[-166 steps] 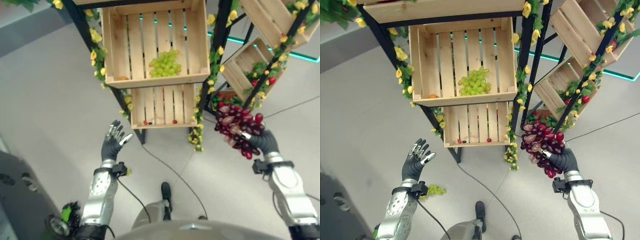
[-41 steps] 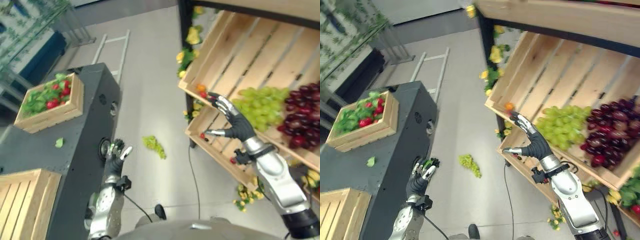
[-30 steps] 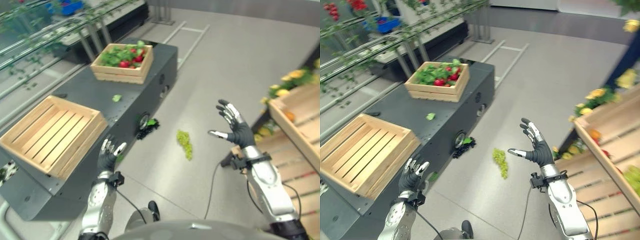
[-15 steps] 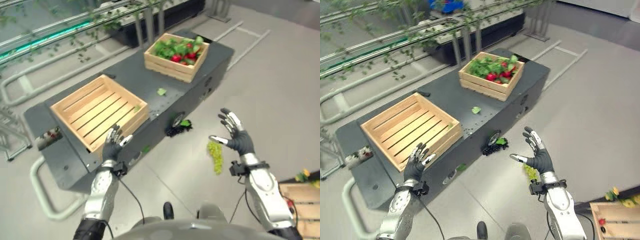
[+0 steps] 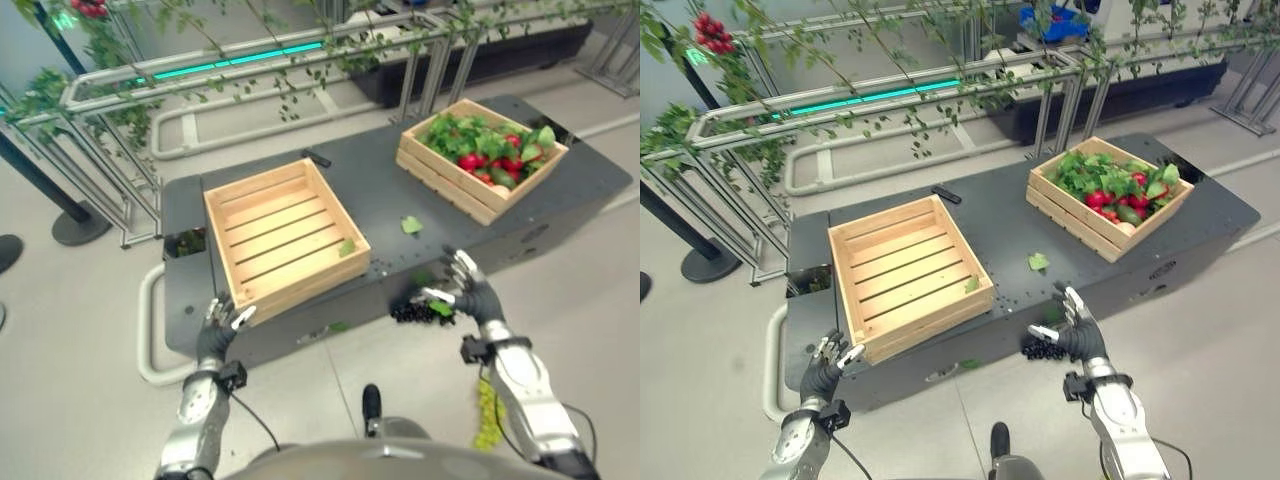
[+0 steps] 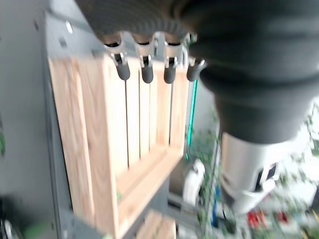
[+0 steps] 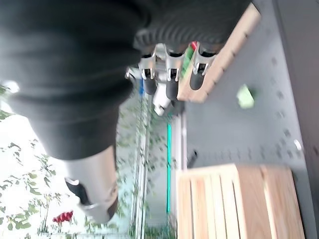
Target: Pick up the fruits from the basket on one side to the basket on the other side
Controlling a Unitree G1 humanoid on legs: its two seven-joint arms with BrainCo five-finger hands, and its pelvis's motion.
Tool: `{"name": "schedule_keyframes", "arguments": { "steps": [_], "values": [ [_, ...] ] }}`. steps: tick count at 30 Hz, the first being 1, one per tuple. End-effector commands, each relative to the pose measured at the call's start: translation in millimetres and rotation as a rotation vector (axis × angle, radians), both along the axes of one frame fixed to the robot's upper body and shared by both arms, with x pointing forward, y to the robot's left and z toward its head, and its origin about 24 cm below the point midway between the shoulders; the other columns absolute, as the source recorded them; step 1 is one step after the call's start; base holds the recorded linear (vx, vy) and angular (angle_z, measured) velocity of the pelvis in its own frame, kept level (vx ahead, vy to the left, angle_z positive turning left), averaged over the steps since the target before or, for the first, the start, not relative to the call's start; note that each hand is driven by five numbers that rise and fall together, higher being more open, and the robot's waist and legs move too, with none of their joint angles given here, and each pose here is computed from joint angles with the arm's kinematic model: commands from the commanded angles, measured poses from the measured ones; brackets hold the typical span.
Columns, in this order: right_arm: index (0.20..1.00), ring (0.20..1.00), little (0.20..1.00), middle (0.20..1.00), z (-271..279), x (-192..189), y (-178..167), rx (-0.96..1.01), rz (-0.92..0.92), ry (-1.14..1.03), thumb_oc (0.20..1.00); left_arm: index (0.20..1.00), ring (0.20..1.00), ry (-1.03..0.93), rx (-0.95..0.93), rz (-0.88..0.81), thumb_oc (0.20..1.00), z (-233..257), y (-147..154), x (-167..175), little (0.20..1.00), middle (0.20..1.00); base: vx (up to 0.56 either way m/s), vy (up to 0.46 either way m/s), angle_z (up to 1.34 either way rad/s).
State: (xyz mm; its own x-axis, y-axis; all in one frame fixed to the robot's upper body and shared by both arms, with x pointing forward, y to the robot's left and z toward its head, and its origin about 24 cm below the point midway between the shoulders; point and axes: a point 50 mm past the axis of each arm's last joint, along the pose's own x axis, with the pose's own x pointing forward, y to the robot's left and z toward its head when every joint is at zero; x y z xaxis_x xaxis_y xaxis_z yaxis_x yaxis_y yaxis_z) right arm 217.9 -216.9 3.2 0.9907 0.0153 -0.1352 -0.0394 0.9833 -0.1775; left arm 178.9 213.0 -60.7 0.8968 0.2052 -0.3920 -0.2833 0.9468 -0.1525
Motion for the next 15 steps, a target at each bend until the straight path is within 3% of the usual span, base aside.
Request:
{"name": "schedule_keyframes", "arguments": {
  "steps": [1,2,3,4,5,7,10,15],
  "values": [
    [1.0,1.0,1.0,1.0,-76.5,-40.0,-19.4,-0.108,-0.104,0.362,1.0,1.0,1.0,0.336,0.038,-0.053,1.0,-60.9,-3.8,-24.6,1.0,1.0,0.02,-0.2,-0.16],
    [1.0,1.0,1.0,1.0,-118.2,-66.5,-21.6,-0.135,-0.14,0.609,1.0,1.0,1.0,0.609,0.1,-0.117,1.0,-92.4,-8.5,-63.7,1.0,1.0,0.01,-0.088,-0.04],
    [1.0,1.0,1.0,1.0,-118.2,-66.1,-21.5,-0.135,-0.14,0.608,1.0,1.0,1.0,0.608,0.1,-0.116,1.0,-92.3,-8.4,-63.3,1.0,1.0,0.06,-0.061,-0.15],
    [1.0,1.0,1.0,1.0,-138.4,-85.9,-20.7,-0.11,-0.184,0.755,1.0,1.0,1.0,0.725,0.162,-0.198,1.0,-101.6,-10.8,-78.7,1.0,1.0,0.02,-0.011,-0.27],
    [1.0,1.0,1.0,1.0,-138.4,-85.8,-20.7,-0.11,-0.184,0.755,1.0,1.0,1.0,0.725,0.162,-0.198,1.0,-101.6,-10.8,-78.7,1.0,1.0,0.03,-0.015,-0.28],
    [1.0,1.0,1.0,1.0,-158.9,-118.3,-21.9,-0.136,-0.194,0.974,1.0,1.0,1.0,0.857,0.153,-0.231,1.0,-109.6,-8.8,-103.7,1.0,1.0,0.03,-0.012,0.03],
    [1.0,1.0,1.0,1.0,-168.4,-150.4,-25.1,-0.174,-0.18,1.159,1.0,1.0,1.0,0.903,0.119,-0.231,1.0,-111.7,-6.7,-112.8,1.0,1.0,0.01,-0.002,0.0],
    [1.0,1.0,1.0,1.0,-169.6,-159.2,-26.3,-0.179,-0.163,1.199,1.0,1.0,1.0,0.916,0.081,-0.211,1.0,-112.2,-6.0,-115.2,1.0,1.0,0.01,0.0,0.02]
  ]
}}
